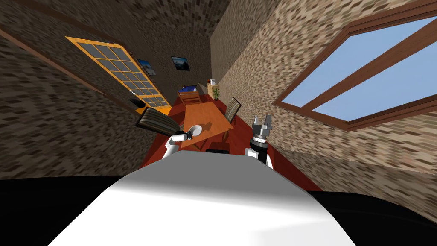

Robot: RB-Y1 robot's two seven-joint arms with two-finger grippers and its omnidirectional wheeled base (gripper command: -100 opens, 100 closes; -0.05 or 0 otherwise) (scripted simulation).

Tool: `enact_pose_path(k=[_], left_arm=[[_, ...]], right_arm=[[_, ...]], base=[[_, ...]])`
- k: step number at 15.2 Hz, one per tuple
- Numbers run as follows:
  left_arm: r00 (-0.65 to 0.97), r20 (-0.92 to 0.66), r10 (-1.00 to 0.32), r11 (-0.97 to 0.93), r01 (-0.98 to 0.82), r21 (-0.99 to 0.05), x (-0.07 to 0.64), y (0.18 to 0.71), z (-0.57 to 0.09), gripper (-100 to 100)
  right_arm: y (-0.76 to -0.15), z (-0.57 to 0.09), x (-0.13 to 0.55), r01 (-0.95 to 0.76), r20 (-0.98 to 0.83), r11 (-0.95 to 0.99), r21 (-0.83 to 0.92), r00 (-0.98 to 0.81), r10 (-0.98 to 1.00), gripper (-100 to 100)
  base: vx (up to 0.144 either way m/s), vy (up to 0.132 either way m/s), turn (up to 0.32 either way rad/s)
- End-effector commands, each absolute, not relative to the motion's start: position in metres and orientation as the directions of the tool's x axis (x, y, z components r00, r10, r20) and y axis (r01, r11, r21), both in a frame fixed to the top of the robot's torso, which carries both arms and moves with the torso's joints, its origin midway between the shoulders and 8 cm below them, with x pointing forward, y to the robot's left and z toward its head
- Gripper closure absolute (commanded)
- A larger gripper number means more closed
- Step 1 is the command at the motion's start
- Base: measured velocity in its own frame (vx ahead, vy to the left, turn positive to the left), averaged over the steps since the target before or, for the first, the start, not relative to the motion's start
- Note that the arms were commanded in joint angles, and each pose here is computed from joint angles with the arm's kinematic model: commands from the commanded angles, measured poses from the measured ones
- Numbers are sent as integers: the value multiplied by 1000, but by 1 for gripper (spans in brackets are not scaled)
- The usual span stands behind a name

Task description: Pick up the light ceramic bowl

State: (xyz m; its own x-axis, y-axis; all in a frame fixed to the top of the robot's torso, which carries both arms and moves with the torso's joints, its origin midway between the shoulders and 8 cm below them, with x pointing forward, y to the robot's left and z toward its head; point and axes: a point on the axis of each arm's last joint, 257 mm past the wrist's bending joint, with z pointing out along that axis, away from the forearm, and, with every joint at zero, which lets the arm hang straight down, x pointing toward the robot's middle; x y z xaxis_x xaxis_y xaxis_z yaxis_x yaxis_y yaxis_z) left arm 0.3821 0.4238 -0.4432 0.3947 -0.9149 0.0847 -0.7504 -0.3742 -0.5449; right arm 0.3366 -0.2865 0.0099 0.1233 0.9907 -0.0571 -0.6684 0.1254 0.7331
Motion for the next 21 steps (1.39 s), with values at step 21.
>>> enact_pose_path(k=[21], left_arm=[[417,51,-907,-406,-840,-360,353,413,-497,-100]], right_arm=[[-287,10,337,-668,-57,125,733,123,991,0]], base=[[7,17,-88]])
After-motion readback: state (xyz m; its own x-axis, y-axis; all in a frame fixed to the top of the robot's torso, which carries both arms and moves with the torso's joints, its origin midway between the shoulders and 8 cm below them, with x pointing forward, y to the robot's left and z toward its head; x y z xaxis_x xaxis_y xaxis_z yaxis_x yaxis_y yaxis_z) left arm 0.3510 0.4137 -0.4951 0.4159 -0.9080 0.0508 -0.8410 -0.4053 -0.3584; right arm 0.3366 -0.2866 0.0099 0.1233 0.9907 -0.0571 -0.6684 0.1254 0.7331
